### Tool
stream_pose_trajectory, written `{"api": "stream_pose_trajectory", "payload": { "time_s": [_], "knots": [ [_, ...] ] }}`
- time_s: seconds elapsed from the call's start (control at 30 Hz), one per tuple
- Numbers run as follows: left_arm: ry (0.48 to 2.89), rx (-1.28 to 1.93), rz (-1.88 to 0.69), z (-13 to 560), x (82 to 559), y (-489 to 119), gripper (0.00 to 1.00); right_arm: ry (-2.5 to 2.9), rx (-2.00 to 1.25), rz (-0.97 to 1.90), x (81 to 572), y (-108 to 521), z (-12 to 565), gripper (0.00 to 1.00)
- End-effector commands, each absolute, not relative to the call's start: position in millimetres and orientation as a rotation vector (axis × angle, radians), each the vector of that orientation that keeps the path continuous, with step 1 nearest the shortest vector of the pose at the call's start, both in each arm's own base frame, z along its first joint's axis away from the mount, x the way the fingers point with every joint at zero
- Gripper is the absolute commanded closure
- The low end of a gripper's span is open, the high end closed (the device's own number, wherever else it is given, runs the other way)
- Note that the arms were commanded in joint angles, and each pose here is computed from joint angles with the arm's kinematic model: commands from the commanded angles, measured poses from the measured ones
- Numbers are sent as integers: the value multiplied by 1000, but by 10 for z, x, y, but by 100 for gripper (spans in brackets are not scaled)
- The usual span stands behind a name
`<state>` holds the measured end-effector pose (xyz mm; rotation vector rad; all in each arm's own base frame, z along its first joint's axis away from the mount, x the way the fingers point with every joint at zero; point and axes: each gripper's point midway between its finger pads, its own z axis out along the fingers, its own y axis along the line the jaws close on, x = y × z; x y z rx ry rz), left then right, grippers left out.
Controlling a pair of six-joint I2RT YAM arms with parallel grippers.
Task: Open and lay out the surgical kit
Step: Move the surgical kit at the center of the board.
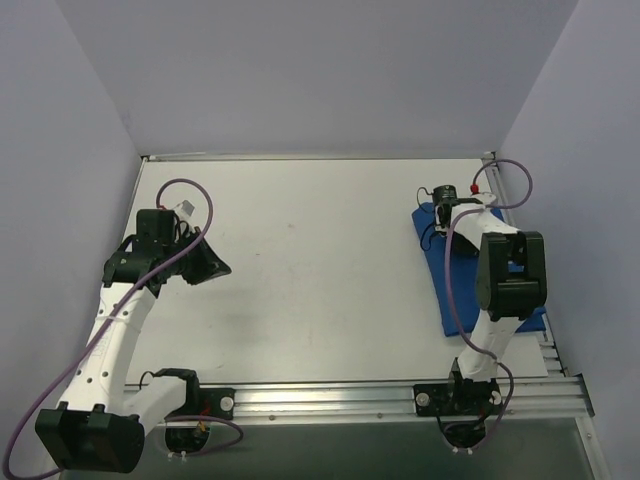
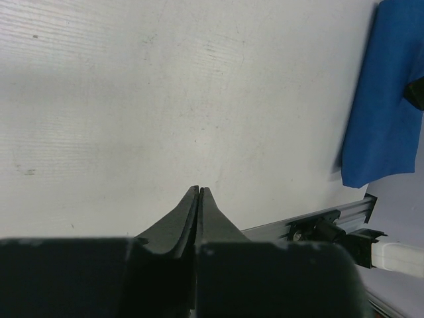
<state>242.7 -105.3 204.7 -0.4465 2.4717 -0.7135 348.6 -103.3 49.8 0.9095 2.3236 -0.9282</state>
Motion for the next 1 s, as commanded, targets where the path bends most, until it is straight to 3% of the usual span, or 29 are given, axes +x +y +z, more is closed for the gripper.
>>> {"api": "stream_pose_trajectory", "payload": {
  "time_s": [0.0,0.23,0.6,0.8,0.97],
  "knots": [
    [2444,-402,-701,2156,2402,-1045,98,2496,791,-633,3670,-519,114,100],
    [2446,-422,-698,2119,2358,-1034,98,2646,535,-351,3835,93,-167,100],
    [2441,-476,-691,2075,2241,-1004,98,2645,-267,-68,4126,1599,-68,100],
    [2439,-492,-702,2092,2242,-1020,98,2641,-375,96,3973,2185,-109,100],
    [2471,-518,-720,2025,2286,-1052,97,2621,-224,238,4029,2382,110,100]
  ]
}}
